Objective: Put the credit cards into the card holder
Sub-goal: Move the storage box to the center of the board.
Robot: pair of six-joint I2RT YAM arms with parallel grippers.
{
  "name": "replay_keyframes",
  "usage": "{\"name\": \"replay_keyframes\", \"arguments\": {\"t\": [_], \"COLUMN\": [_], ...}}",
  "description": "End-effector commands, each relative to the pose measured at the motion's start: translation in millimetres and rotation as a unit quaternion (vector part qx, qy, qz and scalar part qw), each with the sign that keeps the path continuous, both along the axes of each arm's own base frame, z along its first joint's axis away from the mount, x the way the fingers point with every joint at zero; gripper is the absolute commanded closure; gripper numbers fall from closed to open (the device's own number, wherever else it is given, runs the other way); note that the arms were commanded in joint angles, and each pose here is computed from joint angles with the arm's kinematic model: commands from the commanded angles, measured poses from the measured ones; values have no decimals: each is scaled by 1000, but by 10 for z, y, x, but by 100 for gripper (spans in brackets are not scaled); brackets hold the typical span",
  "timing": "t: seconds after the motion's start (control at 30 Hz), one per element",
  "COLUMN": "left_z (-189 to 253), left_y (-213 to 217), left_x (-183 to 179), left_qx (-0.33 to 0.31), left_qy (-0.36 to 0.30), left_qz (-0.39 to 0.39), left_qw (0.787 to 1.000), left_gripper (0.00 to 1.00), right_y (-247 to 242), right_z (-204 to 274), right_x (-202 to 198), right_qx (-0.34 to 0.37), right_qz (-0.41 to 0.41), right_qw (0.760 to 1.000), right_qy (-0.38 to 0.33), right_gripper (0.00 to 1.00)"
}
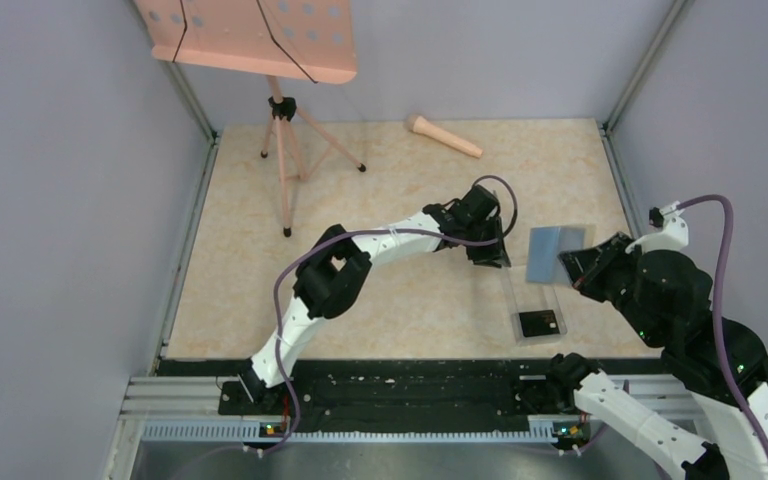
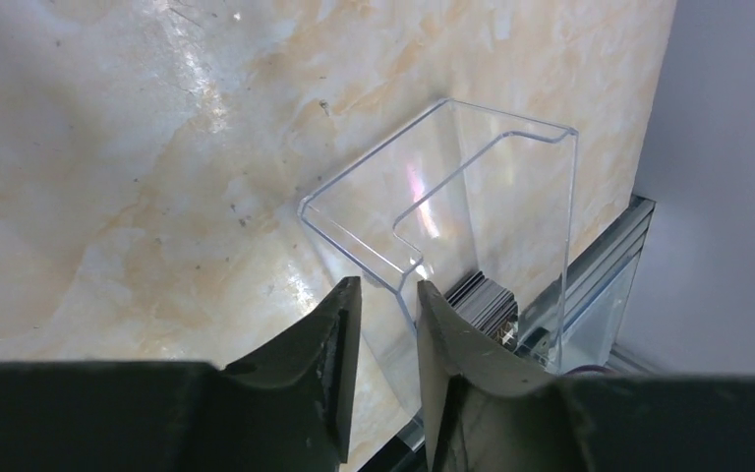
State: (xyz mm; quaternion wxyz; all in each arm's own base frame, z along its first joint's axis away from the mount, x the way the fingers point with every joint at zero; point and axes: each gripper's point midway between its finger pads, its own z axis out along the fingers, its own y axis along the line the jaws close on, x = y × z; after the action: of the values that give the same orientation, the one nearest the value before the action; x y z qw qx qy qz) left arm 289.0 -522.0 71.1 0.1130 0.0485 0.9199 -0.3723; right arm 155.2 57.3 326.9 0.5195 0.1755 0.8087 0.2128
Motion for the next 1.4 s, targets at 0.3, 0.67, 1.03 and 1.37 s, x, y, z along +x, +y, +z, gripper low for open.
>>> {"name": "replay_keyframes", "arguments": {"t": [0.3, 0.67, 1.03, 1.37], "left_z": [115, 306, 372, 315], "left_y": [329, 947, 2090, 2732], "left_x": [229, 333, 351, 23], "left_qx": [51, 126, 257, 335], "left_qy": [-42, -65, -70, -60], "left_qz": [46, 70, 132, 120], "left_qw": [997, 987, 955, 933], "left_gripper": [100, 100, 100, 70], "right_y": [165, 290, 537, 753], "right_z": [20, -49, -157, -229], "right_x": [74, 113, 189, 230], "right_qx": [27, 39, 53, 65], "right_qz": [20, 38, 80, 122], "right_qw": [999, 999, 995, 990], "right_qy": [-4, 1, 11, 16], "right_gripper": [100, 100, 100, 100]}}
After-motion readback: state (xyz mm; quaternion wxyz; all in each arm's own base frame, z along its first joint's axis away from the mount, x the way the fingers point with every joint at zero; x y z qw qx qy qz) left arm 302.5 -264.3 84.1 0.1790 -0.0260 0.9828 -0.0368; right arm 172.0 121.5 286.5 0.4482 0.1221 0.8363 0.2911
